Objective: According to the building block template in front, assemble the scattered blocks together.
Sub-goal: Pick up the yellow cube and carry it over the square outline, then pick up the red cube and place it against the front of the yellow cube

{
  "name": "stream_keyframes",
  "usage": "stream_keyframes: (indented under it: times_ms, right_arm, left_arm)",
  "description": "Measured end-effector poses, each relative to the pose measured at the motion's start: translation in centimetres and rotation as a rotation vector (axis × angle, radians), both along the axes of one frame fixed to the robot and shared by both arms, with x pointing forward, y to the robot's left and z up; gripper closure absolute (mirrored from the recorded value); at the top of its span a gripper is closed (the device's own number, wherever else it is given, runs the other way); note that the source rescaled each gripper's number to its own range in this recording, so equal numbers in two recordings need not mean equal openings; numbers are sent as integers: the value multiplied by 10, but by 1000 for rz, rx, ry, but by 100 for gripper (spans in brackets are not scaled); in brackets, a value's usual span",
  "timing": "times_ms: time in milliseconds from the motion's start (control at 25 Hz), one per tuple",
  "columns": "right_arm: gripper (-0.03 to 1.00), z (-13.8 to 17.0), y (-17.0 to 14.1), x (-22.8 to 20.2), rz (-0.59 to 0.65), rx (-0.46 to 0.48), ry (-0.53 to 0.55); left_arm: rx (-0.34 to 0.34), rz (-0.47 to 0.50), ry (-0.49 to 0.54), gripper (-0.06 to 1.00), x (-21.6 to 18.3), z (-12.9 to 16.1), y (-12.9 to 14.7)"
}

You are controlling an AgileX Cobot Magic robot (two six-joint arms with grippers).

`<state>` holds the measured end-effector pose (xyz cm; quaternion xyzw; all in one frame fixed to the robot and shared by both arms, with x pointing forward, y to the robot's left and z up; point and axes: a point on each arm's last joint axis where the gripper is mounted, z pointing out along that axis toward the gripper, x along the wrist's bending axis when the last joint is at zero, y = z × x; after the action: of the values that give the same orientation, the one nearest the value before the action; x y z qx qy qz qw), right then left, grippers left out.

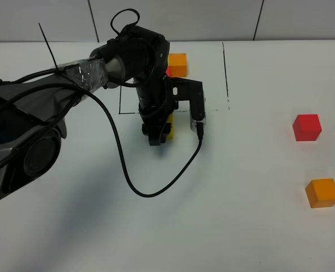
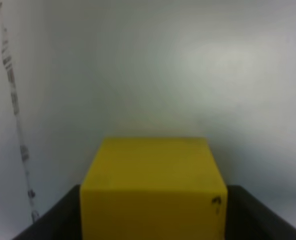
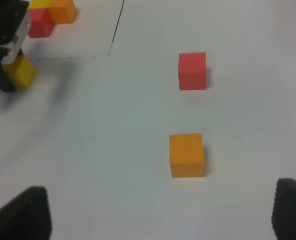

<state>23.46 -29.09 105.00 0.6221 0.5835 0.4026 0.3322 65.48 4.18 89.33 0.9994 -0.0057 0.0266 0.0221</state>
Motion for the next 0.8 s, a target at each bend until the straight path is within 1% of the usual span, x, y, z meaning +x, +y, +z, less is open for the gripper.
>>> stream_keyframes:
  times_ms: [160, 280, 400, 480, 560, 680, 800]
  right_arm:
    - [20, 0, 0, 0, 0, 0, 0]
    - [20, 0, 0, 0, 0, 0, 0]
    - [20, 0, 0, 0, 0, 0, 0]
    - [20, 0, 0, 0, 0, 0, 0]
    - [20, 0, 0, 0, 0, 0, 0]
    - [20, 0, 0, 0, 0, 0, 0]
    - [20, 0, 0, 0, 0, 0, 0]
  left_arm:
    - [-4, 7, 6, 31, 0, -2, 0]
    - [-35, 58, 13, 16, -2, 4, -2]
    - [-67, 134, -3, 10, -2, 20, -3]
    - [-92, 222, -18, 10, -1, 35, 0]
    - [-114, 323, -29, 10, 3, 46, 8]
    - [-141, 511, -39, 9, 16, 59, 34]
    - [-179, 725, -49, 9, 33, 72, 75]
